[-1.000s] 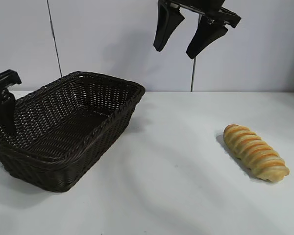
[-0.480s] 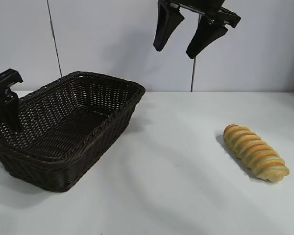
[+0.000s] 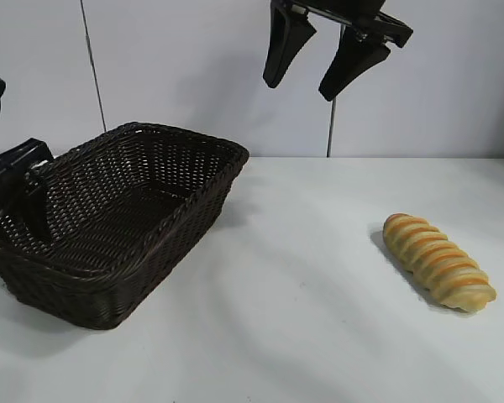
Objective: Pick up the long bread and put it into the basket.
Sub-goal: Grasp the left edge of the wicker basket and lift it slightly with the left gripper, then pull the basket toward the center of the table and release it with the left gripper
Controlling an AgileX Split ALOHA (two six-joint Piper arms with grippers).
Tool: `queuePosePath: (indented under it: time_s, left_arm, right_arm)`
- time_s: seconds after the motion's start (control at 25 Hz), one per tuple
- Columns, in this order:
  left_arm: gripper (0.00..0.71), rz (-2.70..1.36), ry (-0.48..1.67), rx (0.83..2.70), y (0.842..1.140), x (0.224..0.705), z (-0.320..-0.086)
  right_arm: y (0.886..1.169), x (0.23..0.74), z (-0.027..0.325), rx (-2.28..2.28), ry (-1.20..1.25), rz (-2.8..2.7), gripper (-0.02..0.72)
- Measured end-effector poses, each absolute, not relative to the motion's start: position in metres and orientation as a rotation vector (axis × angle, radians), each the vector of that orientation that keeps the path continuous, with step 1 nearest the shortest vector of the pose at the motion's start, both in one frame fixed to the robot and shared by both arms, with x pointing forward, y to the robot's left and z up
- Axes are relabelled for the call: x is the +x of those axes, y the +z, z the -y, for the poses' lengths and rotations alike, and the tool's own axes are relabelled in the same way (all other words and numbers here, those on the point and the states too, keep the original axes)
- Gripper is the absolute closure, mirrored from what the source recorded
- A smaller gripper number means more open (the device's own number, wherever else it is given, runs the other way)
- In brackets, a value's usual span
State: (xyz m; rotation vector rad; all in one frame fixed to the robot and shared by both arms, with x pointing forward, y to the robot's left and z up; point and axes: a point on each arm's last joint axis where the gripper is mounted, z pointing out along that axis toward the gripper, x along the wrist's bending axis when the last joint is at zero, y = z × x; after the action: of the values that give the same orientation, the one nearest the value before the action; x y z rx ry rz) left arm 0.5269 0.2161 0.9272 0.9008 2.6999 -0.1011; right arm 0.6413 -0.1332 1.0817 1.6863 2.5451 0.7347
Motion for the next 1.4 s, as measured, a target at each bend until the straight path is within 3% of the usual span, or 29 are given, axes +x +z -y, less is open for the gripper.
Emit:
queuePosePath:
  time_s: [0.44, 0.64, 1.04, 1.4]
  left_arm:
    - [0.602, -2.726, -0.117, 0.892, 0.927, 0.525, -0.216]
    - [0.604, -2.736, -0.138, 0.900, 0.929, 0.524, -0.215]
    - [0.608, -2.653, -0.162, 1.061, 0.971, 0.534, -0.223]
    - [0.609, -2.500, -0.241, 1.239, 0.977, 0.540, -0.228]
  right_arm:
    - [1.082, 0.641, 0.133, 1.686, 0.735, -2.545, 0.177]
    - [1.082, 0.641, 0.133, 1.686, 0.735, -2.545, 0.177]
    - [1.082, 0.641, 0.133, 1.686, 0.735, -2.545, 0.177]
    - [1.082, 0.641, 0.133, 1.686, 0.735, -2.545, 0.177]
